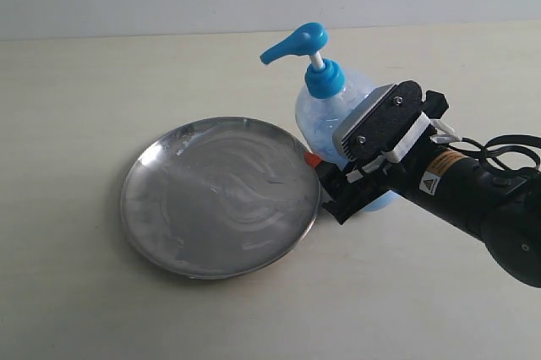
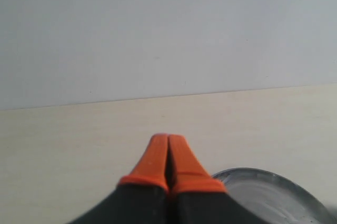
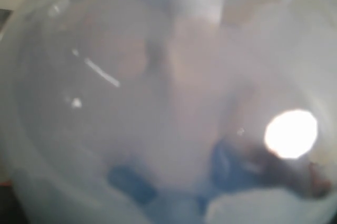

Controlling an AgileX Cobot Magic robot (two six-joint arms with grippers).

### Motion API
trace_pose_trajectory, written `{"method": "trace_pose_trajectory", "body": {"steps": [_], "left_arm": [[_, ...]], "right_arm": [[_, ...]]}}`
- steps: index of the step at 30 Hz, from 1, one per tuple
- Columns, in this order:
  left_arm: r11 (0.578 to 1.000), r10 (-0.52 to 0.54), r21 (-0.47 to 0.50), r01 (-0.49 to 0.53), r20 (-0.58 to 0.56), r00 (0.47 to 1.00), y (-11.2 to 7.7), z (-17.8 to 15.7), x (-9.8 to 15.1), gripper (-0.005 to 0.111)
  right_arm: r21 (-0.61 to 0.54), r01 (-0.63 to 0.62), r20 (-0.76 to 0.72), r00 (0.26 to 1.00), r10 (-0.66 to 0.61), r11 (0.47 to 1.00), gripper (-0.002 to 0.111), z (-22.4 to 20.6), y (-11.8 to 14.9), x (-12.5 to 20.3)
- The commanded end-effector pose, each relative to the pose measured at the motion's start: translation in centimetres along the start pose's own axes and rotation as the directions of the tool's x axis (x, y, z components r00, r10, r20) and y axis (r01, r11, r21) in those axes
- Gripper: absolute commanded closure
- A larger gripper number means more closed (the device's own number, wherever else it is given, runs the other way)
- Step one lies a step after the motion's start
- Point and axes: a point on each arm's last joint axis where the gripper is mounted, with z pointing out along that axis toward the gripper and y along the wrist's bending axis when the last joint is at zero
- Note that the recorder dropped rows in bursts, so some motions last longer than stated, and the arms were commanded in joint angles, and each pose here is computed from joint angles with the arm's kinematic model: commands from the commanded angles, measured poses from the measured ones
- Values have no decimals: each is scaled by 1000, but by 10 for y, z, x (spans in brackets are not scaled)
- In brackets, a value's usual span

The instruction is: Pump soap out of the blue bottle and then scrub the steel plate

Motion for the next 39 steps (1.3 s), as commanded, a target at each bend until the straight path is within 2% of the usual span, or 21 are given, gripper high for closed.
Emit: {"method": "trace_pose_trajectory", "body": {"steps": [1,11,15,19,23,27,32,35,39], "left_arm": [[1000,2,9,-2,19,1000,-1,0,-4,107],[1000,-4,7,4,5,1000,-1,0,-3,107],[999,-43,21,44,-15,999,-3,5,-1,107],[988,-144,47,150,-119,982,-7,19,7,107],[976,-152,111,185,-255,955,-16,37,19,107],[941,-160,223,253,-365,917,-30,53,28,107],[871,-134,366,326,-462,877,-47,71,34,107],[839,-125,407,360,-500,857,-53,81,30,107],[822,-86,450,348,-506,858,-58,92,17,107]], "right_arm": [[-8,4,23,1000,-4,1000,108,-2,1,-2],[-3,2,27,1000,-2,1000,108,-2,1,-2],[-3,0,29,1000,0,1000,108,-2,1,-2],[-3,0,29,1000,0,1000,108,-2,1,-2],[-3,0,29,1000,0,1000,108,-2,1,-2],[-3,0,29,1000,0,1000,108,-2,1,-2],[-3,0,29,1000,0,1000,108,-2,1,-2],[-3,0,29,1000,0,1000,108,-2,1,-2],[-3,0,29,1000,0,1000,108,-2,1,-2]]}}
